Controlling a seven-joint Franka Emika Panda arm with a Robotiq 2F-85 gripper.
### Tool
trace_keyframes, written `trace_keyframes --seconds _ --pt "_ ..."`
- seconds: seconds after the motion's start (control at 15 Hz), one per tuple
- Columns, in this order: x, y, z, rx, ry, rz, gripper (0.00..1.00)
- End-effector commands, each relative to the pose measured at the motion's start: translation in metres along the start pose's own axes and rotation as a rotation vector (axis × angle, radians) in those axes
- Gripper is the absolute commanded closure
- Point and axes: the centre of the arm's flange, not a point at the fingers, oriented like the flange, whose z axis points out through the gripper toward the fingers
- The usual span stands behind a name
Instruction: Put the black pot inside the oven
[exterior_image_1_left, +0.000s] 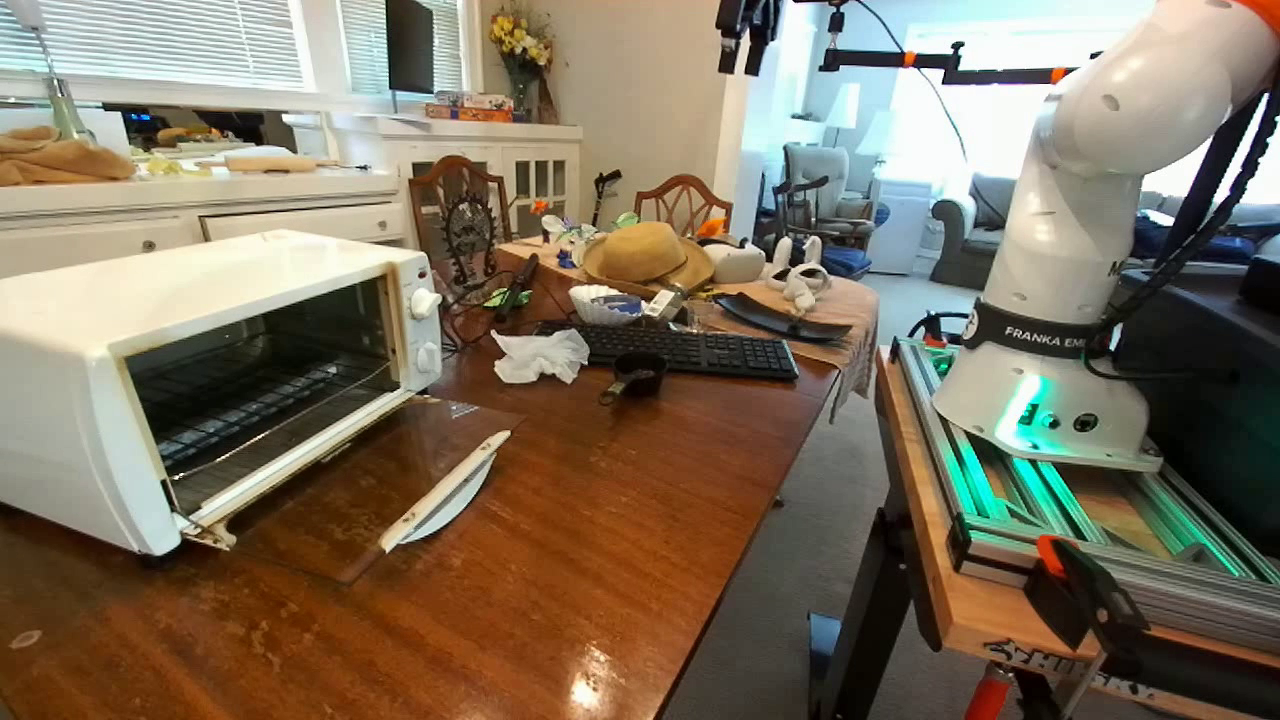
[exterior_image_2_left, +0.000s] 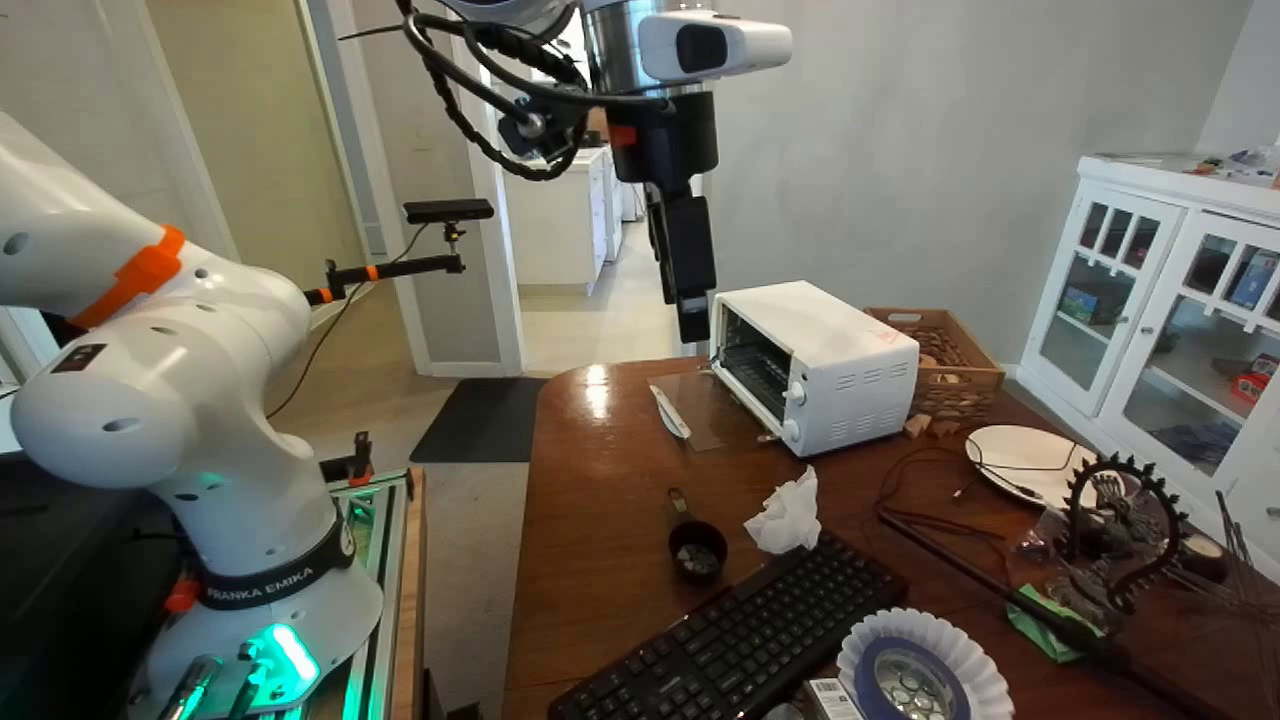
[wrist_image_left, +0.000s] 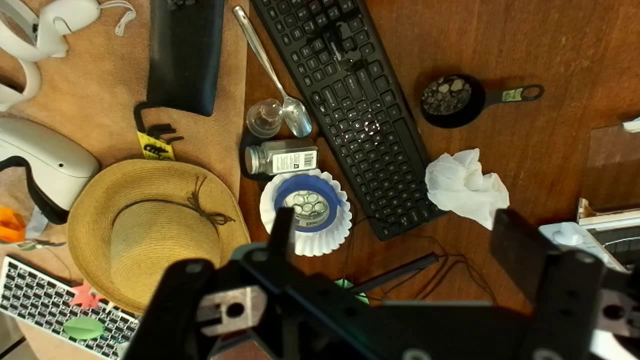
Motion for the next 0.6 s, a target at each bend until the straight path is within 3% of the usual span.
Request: trace_keyframes --seconds 0.0,0.27,0.53 --pt "-0.001 -0.012 0.009 -0.006 -0.009 -0.037 0.00" --pt "-0.001 -0.045 0.040 -0.041 -0.074 -0.170 0.00" --pt "0.012 -0.071 0.082 -0.092 -0.147 -0.211 0.00"
